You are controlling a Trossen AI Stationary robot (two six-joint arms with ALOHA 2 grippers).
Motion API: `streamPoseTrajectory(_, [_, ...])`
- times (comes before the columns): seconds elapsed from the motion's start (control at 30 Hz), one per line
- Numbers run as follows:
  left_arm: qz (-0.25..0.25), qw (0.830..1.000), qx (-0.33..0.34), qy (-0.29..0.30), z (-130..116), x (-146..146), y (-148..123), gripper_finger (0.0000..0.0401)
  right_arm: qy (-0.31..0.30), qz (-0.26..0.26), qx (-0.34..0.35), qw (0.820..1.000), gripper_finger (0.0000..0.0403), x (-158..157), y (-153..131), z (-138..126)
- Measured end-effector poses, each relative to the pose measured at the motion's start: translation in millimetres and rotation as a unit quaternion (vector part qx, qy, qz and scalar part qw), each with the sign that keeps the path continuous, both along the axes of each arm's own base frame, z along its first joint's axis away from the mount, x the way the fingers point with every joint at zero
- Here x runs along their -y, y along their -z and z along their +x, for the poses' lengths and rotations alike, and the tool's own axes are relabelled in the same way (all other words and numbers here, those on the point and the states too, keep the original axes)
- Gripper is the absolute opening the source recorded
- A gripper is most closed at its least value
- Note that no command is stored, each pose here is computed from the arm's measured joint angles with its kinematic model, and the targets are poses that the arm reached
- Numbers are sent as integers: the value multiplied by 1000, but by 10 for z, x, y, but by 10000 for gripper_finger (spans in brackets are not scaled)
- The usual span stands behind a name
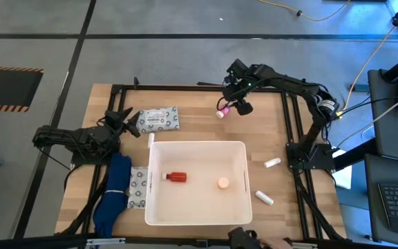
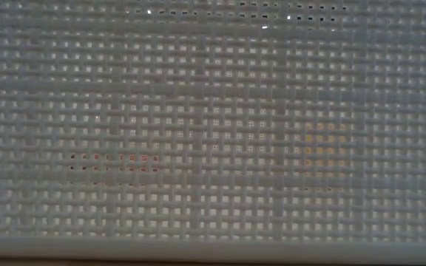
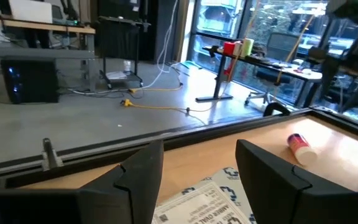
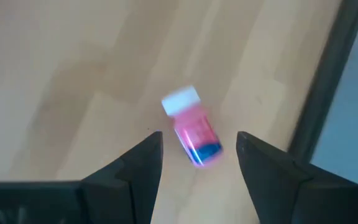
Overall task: Pick & place medical supplies in basket/bin
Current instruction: Put the pink pill bottle into the white bin
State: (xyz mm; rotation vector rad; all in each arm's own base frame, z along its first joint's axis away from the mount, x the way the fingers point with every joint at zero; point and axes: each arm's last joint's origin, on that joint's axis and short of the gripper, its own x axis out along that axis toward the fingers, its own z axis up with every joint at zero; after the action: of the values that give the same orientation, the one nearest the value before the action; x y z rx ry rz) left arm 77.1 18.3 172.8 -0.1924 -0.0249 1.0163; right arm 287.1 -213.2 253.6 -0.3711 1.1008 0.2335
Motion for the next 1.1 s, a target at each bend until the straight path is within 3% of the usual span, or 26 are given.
streamPoseTrajectory(0.27, [3, 1000, -5, 0, 0, 0, 0, 198, 45, 25, 27, 998, 206, -202, -53, 182])
streamPoseTrajectory(0.47, [3, 1000, -5, 0, 0, 0, 0, 198, 80, 73, -34, 994, 206, -308, 3, 108])
streamPoseTrajectory(0.57, [5, 1000, -9, 1, 0, 0, 1, 199, 83, 95, -33, 991, 215, -341, 74, 108])
streamPoseTrajectory(0.9, [13, 1000, -21, 0, -1, -1, 1, 198, 104, 96, -29, 990, 346, -454, 471, 116])
streamPoseTrajectory(1.1, [17, 999, -27, -8, -5, -3, 1, 198, 112, -6, -24, 993, 396, -582, 719, 176])
